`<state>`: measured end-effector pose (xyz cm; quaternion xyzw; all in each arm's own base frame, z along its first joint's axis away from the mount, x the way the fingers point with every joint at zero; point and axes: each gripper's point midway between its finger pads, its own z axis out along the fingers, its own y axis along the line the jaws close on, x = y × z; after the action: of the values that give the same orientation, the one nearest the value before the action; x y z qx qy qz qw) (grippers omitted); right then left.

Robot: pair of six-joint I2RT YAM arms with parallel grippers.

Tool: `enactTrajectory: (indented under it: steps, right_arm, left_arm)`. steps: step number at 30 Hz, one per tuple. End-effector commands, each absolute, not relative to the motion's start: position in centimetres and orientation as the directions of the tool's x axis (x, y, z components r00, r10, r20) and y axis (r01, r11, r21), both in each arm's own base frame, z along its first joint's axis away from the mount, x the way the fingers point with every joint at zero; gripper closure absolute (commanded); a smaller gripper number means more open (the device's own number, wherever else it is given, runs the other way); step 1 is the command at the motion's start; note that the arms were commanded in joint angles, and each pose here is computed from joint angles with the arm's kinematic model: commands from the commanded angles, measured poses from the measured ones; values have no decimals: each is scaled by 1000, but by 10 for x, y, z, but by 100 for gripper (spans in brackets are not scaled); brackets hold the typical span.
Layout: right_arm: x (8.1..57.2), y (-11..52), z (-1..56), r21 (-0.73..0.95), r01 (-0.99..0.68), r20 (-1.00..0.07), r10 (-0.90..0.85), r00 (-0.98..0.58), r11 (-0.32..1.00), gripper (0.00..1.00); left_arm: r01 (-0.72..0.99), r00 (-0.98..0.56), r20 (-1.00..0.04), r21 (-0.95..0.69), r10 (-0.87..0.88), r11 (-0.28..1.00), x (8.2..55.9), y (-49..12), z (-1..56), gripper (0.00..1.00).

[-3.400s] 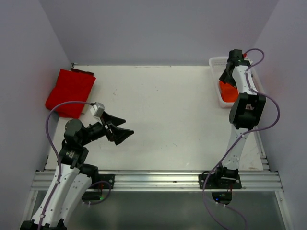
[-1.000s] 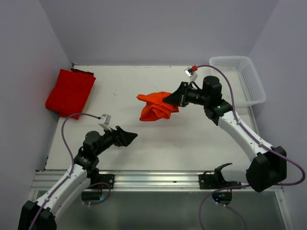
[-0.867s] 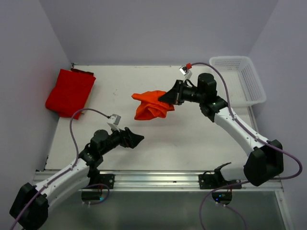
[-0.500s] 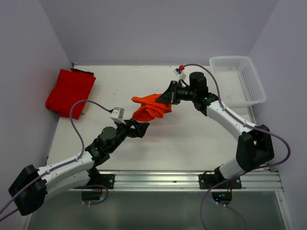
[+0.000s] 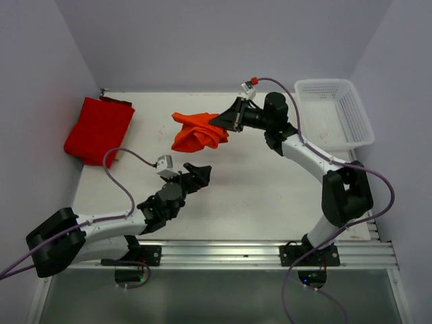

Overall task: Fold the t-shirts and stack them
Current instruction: Move the tshirt to the center of the board

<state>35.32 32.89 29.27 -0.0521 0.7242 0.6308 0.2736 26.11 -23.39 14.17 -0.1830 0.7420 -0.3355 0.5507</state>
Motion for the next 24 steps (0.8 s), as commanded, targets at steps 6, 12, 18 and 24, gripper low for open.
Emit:
enactTrajectory:
  steps: [6, 12, 18, 24]
  right_arm:
    - [350, 332, 357, 866, -500, -476, 328, -816, 13, 100]
    - [356, 333, 355, 886, -459, -412, 343, -844, -67, 100]
    - [354, 334, 347, 896, -436, -387, 328, -862, -87, 100]
    - [349, 332, 333, 904, -426, -392, 316, -864, -45, 100]
  left_arm:
    - [81, -56, -510, -859, -858, 505, 266, -193, 194, 0]
    - [218, 30, -410, -887, -912, 406, 262, -185, 223, 0]
    - [322, 98, -391, -858, -915, 401, 272, -200, 254, 0]
    - [382, 161, -388, -823, -907, 420, 273, -194, 284, 0]
